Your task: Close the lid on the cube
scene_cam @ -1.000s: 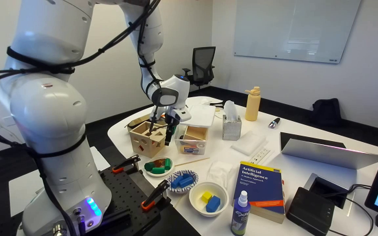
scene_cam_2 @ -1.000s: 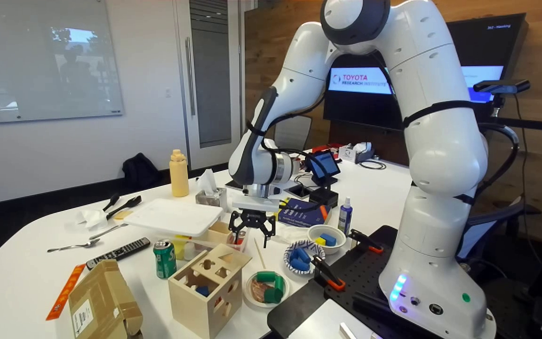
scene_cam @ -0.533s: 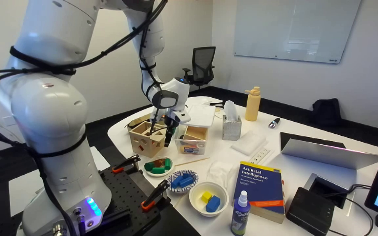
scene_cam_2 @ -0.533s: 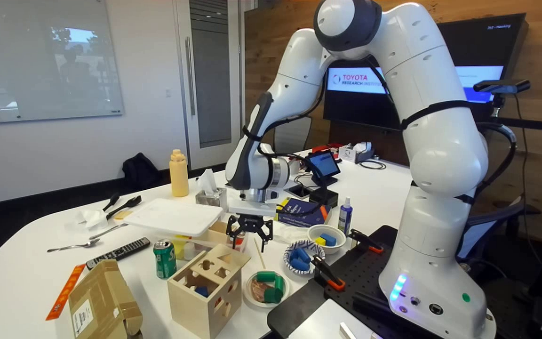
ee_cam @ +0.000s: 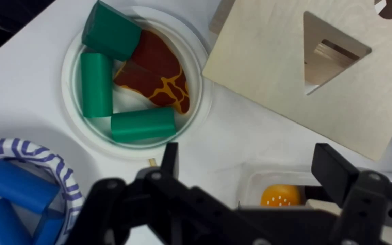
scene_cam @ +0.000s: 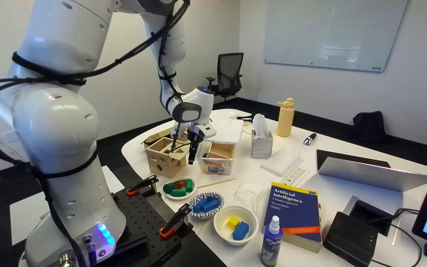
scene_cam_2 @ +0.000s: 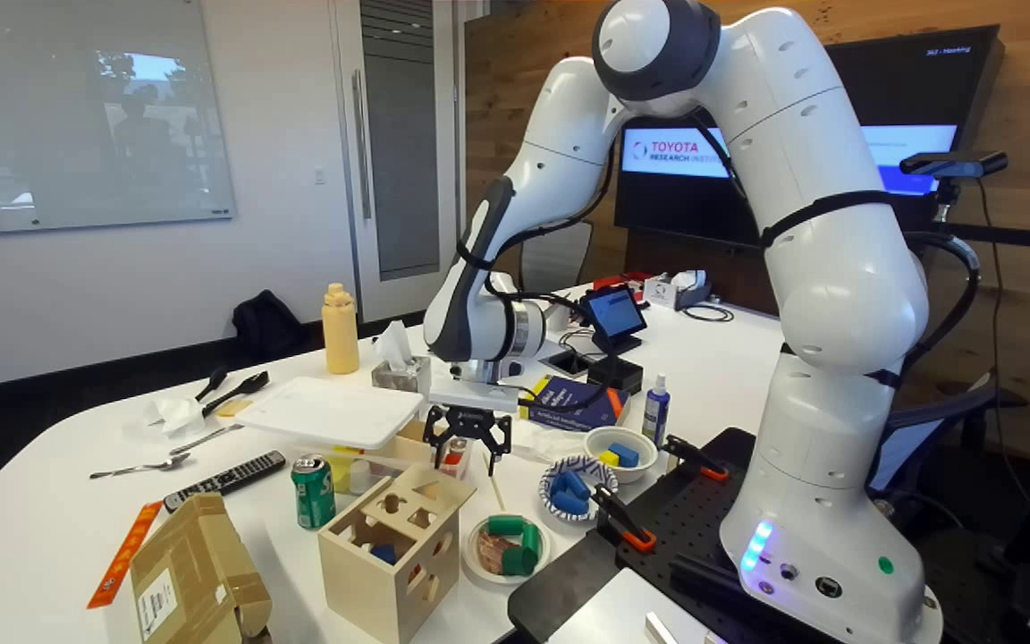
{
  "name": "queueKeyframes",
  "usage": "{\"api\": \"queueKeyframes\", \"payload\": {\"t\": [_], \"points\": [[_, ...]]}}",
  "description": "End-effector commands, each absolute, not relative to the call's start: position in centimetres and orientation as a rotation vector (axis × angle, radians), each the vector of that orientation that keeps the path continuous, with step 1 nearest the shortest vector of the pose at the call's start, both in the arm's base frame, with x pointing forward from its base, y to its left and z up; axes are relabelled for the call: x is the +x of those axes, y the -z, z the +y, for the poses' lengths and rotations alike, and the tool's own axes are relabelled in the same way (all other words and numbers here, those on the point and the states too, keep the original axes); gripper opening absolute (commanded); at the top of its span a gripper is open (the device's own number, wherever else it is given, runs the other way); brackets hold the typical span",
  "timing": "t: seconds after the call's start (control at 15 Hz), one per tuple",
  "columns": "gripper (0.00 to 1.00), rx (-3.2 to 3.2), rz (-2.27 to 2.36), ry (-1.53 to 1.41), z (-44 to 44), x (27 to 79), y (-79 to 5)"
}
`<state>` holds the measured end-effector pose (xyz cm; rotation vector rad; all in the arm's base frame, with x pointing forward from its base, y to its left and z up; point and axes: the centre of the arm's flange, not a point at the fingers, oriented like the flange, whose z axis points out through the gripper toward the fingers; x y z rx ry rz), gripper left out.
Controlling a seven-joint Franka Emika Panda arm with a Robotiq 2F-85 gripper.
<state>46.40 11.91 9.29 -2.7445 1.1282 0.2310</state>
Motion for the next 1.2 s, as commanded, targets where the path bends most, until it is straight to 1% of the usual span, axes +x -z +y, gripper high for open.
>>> {"api": "queueKeyframes", "payload": {"t": [0.0, 1.13], "points": [[1.00, -2.743, 1.142, -0.214, 12.9, 46.6, -8.7], [1.00, -2.779, 1.019, -0.252, 17.0, 45.8, -8.8]]}}
